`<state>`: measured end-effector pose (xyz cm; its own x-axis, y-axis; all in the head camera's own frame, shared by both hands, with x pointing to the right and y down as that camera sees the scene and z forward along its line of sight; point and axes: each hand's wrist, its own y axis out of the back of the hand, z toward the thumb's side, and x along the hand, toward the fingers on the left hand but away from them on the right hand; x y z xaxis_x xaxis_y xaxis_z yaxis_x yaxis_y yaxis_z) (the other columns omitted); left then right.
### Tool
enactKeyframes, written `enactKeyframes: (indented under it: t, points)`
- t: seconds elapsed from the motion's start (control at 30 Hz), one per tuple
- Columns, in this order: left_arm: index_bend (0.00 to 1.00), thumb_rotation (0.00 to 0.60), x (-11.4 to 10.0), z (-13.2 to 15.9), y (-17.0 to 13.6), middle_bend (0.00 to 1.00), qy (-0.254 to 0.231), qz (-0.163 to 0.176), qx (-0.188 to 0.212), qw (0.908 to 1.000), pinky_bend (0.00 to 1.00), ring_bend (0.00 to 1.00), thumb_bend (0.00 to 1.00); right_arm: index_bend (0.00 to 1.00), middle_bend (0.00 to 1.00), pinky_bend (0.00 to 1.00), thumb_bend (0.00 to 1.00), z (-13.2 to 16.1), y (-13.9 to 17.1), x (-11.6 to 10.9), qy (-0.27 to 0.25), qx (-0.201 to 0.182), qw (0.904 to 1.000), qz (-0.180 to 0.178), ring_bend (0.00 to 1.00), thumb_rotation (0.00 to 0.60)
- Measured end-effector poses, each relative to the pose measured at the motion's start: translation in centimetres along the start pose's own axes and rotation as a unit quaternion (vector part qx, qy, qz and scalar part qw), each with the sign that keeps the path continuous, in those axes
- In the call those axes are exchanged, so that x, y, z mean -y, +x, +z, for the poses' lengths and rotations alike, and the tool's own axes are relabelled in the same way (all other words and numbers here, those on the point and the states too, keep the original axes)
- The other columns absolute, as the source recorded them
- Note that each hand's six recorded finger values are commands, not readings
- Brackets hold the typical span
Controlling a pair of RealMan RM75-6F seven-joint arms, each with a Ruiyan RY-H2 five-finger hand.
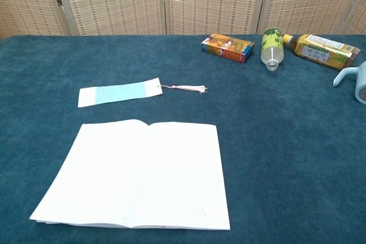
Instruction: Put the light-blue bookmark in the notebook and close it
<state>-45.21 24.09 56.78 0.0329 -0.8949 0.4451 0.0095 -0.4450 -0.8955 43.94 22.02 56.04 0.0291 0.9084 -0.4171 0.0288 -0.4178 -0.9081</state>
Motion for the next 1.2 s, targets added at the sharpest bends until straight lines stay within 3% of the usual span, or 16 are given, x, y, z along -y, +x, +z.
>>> enactKeyframes:
  t: [0.5, 0.93, 1.2]
  points:
    - [0.14, 0.600, 0.2, 0.7, 0.3, 0.09, -0.003, 0.007, 0.020, 0.9998, 0.13, 0.05, 0.22, 0.00, 0.06, 0.15, 0.06, -0.2, 0.4, -0.7, -0.004, 0.001, 0.9999, -0.012, 0.06, 0.600]
    - [0.19, 0.600, -0.1, 3.5, 2.0, 0.09, -0.016, 0.016, 0.103, 0.9944, 0.13, 0.05, 0.22, 0.00, 0.06, 0.15, 0.06, 0.2, 0.1, -1.9, -0.003, -0.010, 0.9997, -0.023, 0.06, 0.600]
    - [0.25, 0.600, -0.5, 7.1, 6.2, 0.15, -0.045, 0.010, 0.156, 0.9868, 0.16, 0.13, 0.22, 0.00, 0.06, 0.15, 0.06, 0.6, 0.0, -2.3, -0.001, -0.018, 0.9995, -0.024, 0.06, 0.600]
